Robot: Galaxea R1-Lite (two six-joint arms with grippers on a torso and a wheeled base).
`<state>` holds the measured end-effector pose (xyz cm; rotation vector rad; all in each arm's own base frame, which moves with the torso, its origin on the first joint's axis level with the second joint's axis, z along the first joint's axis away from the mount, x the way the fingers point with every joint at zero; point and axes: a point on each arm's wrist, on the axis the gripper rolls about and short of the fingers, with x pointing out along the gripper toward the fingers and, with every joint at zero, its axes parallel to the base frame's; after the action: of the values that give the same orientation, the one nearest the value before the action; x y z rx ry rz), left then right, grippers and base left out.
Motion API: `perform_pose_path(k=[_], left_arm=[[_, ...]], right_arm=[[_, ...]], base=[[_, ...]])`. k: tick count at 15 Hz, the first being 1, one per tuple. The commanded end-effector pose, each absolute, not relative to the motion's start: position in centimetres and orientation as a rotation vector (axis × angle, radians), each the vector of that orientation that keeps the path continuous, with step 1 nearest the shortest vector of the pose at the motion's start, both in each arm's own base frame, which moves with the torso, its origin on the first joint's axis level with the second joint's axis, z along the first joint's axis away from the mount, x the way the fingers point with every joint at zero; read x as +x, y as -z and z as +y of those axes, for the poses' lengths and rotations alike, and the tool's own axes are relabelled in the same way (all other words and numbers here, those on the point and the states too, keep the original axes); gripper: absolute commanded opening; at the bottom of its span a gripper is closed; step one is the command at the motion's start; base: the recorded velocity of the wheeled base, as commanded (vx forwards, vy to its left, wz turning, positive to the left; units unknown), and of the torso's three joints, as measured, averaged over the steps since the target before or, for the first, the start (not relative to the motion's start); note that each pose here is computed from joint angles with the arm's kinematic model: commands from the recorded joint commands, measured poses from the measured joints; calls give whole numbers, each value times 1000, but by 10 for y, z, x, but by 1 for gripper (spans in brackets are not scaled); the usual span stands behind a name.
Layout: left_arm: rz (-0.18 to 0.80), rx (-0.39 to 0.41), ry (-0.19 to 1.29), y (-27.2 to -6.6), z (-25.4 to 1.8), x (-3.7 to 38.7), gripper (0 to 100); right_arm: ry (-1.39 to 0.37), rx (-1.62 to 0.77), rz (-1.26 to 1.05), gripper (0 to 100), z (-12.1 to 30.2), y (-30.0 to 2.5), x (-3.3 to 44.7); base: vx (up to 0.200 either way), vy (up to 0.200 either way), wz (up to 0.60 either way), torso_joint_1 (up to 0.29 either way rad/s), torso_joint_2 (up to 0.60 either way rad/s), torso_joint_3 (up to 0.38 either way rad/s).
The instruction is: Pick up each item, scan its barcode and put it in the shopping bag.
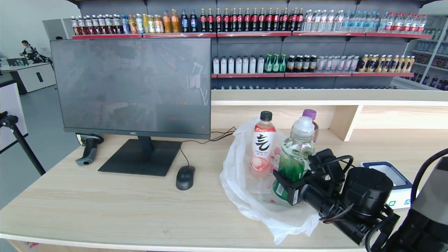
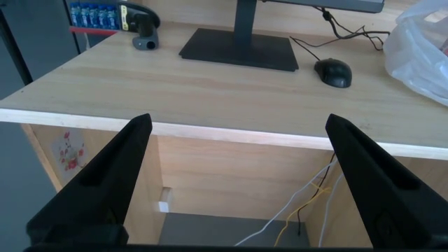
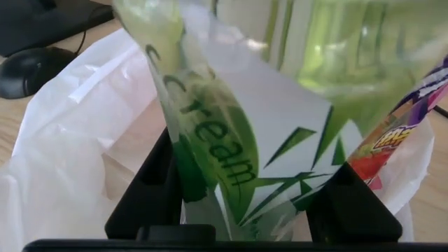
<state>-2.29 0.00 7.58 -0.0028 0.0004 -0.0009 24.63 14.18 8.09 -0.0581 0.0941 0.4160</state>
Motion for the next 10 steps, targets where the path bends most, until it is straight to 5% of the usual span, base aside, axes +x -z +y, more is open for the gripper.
perform_pose_path(k=[1, 9, 10], left_arm=[[0, -3, 2, -76, 0, -23, 100], [0, -3, 2, -76, 0, -23, 100], [0, -2, 2, -76, 0, -23, 100]], right_arm=[[-415, -52, 78, 0, 142, -84, 247], [-421, -45, 56, 0, 144, -89, 247], [-427, -44, 52, 100, 146, -90, 247]], base=[[0, 0, 0, 0, 0, 0], [0, 0, 0, 0, 0, 0], [0, 0, 0, 0, 0, 0]])
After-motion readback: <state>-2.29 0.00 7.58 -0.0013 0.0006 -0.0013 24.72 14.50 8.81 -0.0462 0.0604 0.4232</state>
